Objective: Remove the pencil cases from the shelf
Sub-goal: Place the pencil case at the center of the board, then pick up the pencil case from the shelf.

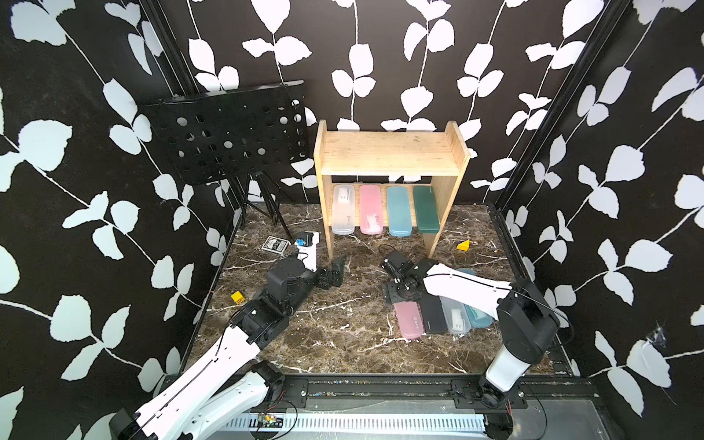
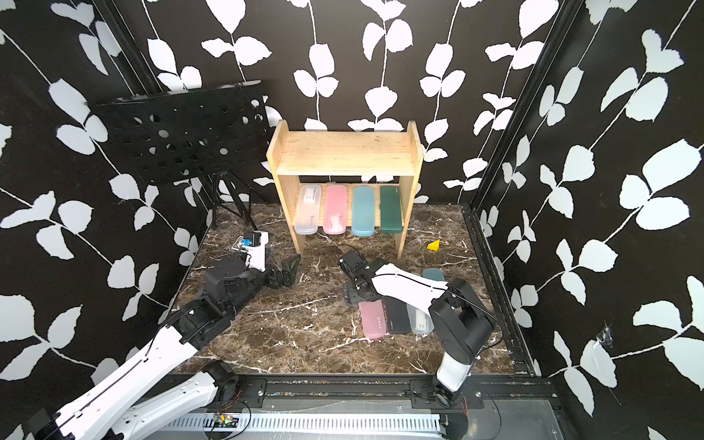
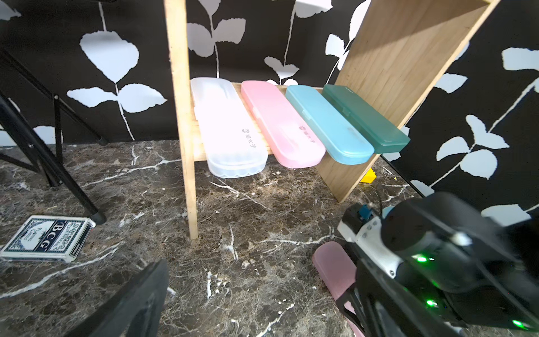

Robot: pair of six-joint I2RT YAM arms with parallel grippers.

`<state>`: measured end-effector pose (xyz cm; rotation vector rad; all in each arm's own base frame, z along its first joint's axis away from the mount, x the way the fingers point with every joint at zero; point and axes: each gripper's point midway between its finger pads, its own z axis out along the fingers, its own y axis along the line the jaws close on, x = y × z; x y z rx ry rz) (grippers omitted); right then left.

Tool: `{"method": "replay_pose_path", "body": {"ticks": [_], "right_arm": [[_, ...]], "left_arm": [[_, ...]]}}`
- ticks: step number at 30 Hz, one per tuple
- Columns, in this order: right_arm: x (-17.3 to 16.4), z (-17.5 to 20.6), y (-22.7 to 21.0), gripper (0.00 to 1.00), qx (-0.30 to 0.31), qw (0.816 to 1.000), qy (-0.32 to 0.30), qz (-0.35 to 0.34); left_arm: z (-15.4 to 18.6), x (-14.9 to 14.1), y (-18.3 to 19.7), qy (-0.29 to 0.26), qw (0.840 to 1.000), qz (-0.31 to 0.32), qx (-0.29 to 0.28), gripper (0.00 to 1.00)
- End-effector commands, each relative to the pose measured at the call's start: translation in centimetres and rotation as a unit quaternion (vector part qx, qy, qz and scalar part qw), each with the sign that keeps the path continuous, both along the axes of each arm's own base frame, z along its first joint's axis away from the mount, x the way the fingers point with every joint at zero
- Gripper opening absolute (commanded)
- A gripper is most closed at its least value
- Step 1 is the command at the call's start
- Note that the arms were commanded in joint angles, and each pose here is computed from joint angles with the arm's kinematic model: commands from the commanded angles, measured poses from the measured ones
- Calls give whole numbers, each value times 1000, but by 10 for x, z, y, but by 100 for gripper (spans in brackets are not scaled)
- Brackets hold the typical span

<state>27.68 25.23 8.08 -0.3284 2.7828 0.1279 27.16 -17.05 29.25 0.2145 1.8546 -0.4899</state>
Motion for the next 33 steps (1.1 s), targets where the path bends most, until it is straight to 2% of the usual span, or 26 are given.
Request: {"method": "replay_pose_path", "body": {"ticks": [1, 4, 7, 9, 12, 15, 18, 22, 26, 33], "right_arm": [[13, 50, 11, 98, 42, 997, -62, -1], [16, 90, 10, 99, 92, 989, -115, -11], [17, 115, 0, 99, 97, 985, -140, -17], [18, 130, -8, 99, 92, 984, -152, -20], [18, 151, -26, 99, 86, 980, -175, -34], [16, 169, -43, 99, 98, 973, -203, -51], [15, 174, -59, 99, 108, 969, -210, -68], [16, 175, -65, 99, 112, 969, -207, -72], [16, 170, -65, 99, 108, 971, -201, -73], [17, 165, -63, 99, 112, 972, -192, -76]], "left_arm": [[4, 5, 1, 21, 999, -1, -26, 99], [12, 11, -6, 47, 994, -31, -90, 99], [24, 16, -11, 68, 984, -53, -153, 99], [28, 17, -13, 79, 980, -63, -174, 99], [26, 22, -11, 103, 975, -55, -190, 99], [9, 36, 0, 150, 963, -24, -224, 99], [-9, 50, 10, 172, 949, -10, -263, 99], [-14, 68, 12, 151, 939, -13, -309, 99], [-10, 85, 1, 157, 931, -34, -326, 99], [-13, 119, -11, 181, 920, -33, -346, 99]]}}
